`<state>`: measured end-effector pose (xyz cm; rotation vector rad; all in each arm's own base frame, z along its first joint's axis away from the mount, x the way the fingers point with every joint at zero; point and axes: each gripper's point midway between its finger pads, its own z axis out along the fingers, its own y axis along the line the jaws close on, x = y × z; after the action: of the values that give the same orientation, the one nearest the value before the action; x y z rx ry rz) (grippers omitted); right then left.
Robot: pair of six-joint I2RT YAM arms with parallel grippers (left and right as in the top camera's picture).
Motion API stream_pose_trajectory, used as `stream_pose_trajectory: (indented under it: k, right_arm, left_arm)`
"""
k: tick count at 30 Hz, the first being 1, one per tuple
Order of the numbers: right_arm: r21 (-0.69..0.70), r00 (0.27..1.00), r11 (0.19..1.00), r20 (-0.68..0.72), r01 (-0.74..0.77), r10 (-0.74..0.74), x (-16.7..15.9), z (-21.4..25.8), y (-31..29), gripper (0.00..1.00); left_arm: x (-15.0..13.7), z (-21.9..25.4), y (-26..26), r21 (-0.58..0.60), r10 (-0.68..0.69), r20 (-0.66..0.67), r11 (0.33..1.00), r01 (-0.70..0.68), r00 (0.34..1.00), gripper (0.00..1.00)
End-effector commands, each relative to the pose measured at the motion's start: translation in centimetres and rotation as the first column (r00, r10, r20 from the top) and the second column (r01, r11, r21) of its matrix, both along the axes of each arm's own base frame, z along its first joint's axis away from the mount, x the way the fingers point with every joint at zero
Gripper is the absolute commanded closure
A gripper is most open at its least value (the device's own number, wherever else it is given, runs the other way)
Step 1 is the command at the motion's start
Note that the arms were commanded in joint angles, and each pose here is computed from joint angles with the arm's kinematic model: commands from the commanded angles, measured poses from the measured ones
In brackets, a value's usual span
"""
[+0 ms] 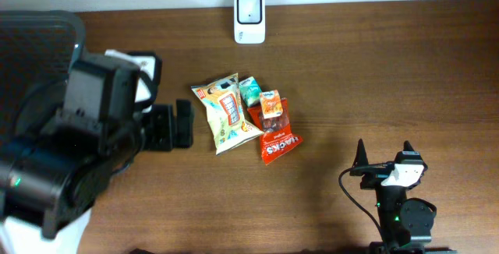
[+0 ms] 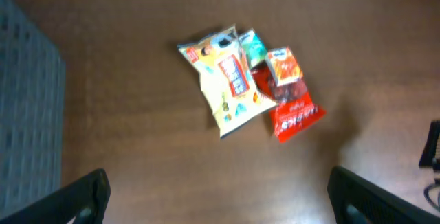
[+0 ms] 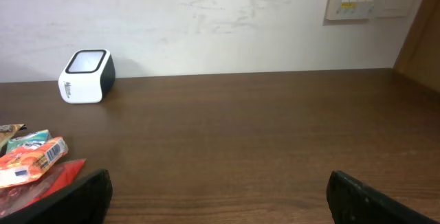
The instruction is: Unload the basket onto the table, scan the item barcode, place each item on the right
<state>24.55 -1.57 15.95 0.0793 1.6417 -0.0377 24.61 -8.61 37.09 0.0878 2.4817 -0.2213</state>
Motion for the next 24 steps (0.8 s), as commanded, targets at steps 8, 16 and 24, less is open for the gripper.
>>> stream_pose_trajectory:
  k: [8,16,24]
  right_arm:
    - [0.005,1.0,1.0,-0.003,0.012,-0.012,0.0,-0.3,-0.2,0.01]
    - [0.005,1.0,1.0,-0.003,0.012,-0.012,0.0,-0.3,-0.2,0.01]
    - [0.005,1.0,1.0,-0.003,0.012,-0.012,0.0,-0.3,-0.2,0.01]
  left_arm:
    - [-4.6,-1.5,1.3,-0.024,0.044,-0.114,0.999,-0.047,0.992,0.01]
    - [-4.4,-3.8,1.3,0.011,0.05,-0.188,0.999,-0.049,0.981,0.01]
    - [-3.6,-3.7,1.0,0.002,0.049,-0.167,0.999,-0.049,0.985,0.01]
